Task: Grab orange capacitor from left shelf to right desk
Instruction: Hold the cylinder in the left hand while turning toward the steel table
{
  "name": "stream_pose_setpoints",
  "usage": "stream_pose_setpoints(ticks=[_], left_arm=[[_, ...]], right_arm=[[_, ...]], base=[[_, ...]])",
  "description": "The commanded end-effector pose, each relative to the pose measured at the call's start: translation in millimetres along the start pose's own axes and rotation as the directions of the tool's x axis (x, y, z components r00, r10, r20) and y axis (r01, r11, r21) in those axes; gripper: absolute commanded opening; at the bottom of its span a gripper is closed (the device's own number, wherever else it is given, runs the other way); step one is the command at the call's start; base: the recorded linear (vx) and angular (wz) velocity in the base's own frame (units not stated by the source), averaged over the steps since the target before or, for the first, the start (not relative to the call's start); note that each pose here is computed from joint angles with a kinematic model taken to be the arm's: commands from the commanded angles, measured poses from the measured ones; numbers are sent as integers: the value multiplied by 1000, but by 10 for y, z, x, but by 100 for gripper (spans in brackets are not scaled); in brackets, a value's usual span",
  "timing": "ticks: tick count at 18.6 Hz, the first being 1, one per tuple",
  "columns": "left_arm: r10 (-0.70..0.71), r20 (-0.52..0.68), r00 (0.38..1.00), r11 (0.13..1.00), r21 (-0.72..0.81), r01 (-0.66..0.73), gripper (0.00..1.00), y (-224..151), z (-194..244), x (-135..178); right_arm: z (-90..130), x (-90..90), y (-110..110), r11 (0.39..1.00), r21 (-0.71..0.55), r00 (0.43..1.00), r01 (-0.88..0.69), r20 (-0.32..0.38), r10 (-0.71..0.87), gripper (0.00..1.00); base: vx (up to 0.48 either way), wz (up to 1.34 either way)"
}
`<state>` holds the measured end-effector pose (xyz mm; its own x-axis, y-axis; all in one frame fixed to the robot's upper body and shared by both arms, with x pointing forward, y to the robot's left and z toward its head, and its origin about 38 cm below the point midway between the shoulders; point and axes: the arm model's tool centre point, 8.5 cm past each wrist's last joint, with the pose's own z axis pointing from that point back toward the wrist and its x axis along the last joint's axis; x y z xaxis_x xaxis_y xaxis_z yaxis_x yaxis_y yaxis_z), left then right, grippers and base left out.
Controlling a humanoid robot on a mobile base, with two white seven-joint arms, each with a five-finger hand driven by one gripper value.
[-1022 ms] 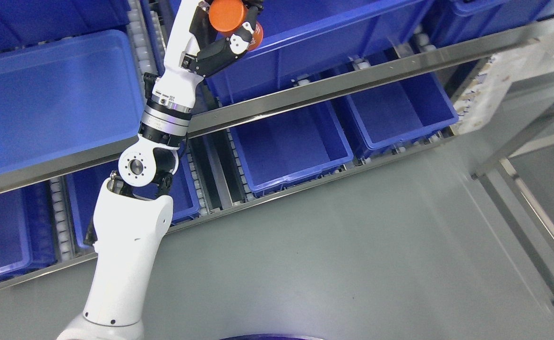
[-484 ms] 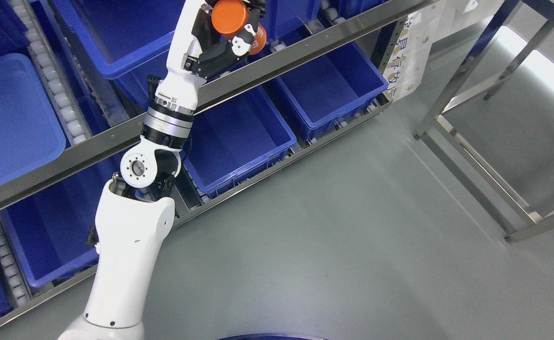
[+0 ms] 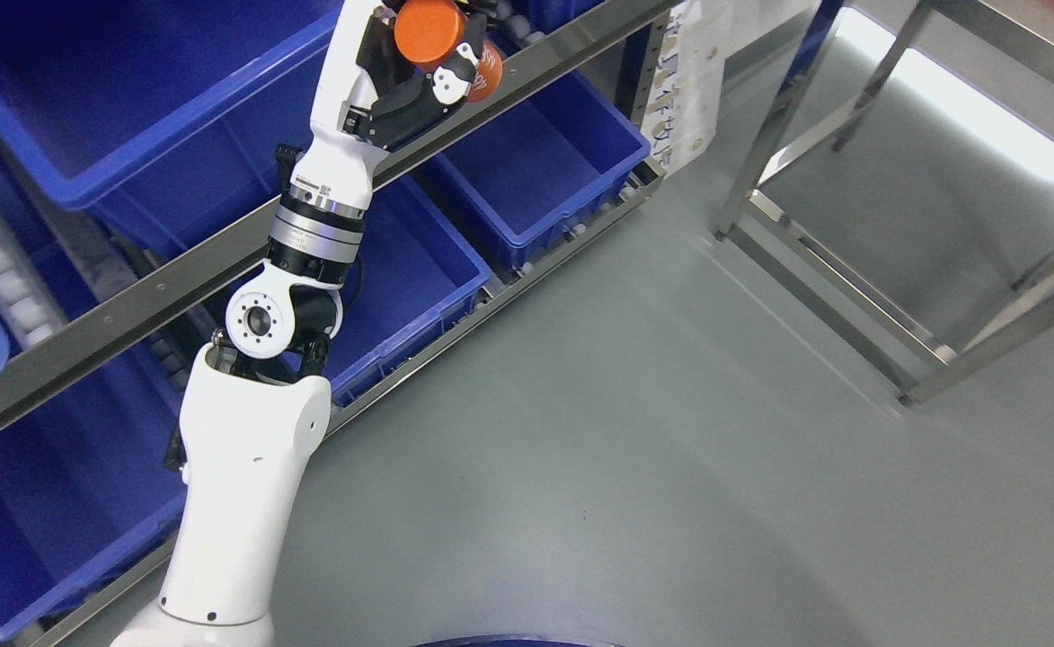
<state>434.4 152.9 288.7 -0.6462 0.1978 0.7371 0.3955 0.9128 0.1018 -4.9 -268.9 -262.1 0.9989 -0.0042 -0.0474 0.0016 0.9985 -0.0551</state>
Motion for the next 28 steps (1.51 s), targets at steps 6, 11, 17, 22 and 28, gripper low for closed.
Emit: stream_pose_setpoints(ticks=[6,11,17,22,28], left_arm=[[-11,-4,1000,1000,-1,11,2,56,-3,9],[-12,3,1000,1000,-4,12,2,49,-27,24],[-15,-13,1000,1000,0,15,2,97,-110,55],[-6,-37,999,1000,-9,6,2,56,-87,10],[16,-27,999,998,-63,-18,2,-197,8,-70]], right_arm=[[3,111,-114,1000,-17,999,10,36,-10,100],[3,111,-114,1000,-17,999,10,36,-10,100],[3,111,-114,1000,-17,999,10,36,-10,100],[3,111,-114,1000,-17,999,10,36,-10,100],[3,111,-114,1000,-17,999,10,36,-10,100]], base=[[92,-582],[162,-603],[232,-439],[284,-285],[326,-222]])
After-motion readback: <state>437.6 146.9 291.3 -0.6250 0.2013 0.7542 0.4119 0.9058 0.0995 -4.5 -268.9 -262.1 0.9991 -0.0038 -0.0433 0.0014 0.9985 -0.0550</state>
